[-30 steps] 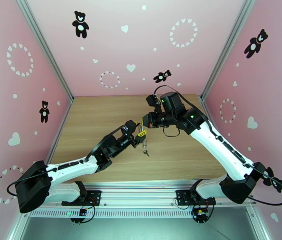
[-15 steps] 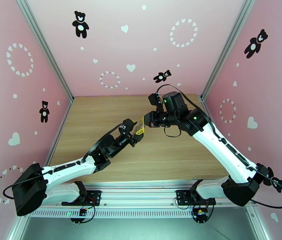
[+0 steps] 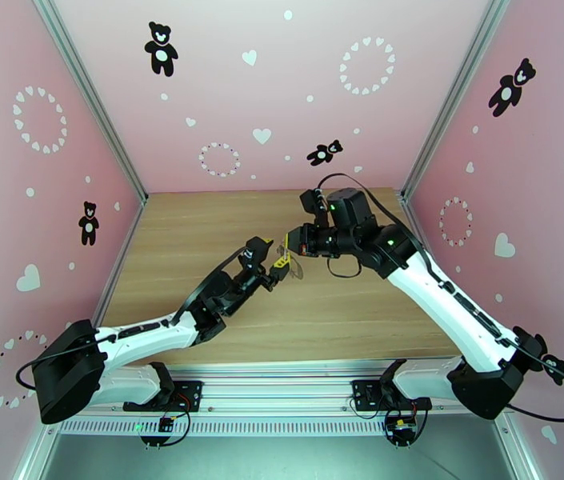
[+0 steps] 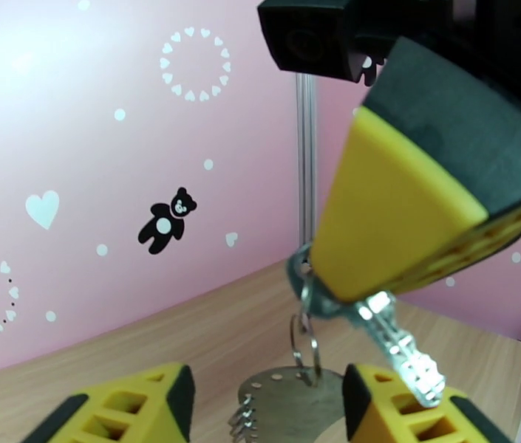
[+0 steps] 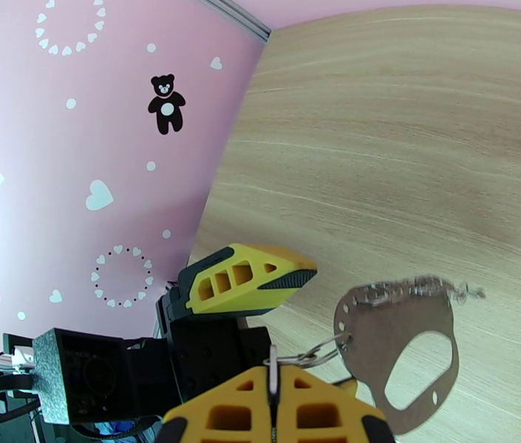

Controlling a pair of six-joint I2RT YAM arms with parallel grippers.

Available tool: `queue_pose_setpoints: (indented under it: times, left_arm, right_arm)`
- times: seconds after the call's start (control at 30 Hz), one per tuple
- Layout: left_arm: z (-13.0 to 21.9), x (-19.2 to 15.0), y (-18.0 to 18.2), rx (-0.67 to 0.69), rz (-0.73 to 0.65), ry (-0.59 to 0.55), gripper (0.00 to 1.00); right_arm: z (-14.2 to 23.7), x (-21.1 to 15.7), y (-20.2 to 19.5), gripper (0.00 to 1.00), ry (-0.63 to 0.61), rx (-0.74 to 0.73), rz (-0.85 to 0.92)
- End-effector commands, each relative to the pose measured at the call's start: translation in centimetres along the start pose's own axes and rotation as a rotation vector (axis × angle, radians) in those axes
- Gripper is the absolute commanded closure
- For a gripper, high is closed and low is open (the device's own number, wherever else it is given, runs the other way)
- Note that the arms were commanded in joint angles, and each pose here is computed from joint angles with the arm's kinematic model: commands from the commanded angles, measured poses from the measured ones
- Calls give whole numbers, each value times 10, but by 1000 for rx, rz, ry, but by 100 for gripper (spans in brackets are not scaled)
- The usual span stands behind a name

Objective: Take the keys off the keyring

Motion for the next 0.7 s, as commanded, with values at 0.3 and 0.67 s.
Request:
queue_pose_setpoints:
  times: [0.3,0.67]
  left_arm:
    - [-10,18,-1,-90,-40,-25,62]
    - [-7,17,4,-61,-45,-21,75]
  right_arm:
    - [10,-3,7,100,-14,58,25]
    - [14,-8,4,100,-3,38,45]
Point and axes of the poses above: each hand's point on the last joint's axis, 136 mm out from that joint toward the fingers, its own z axis back along the fingers, its own y axis along the line the jaws close on, x = y × z, the point moved 9 cm from there along z, back along the fingers, and after that the axes turned 1 degree about -z, right-handed, at the moved point
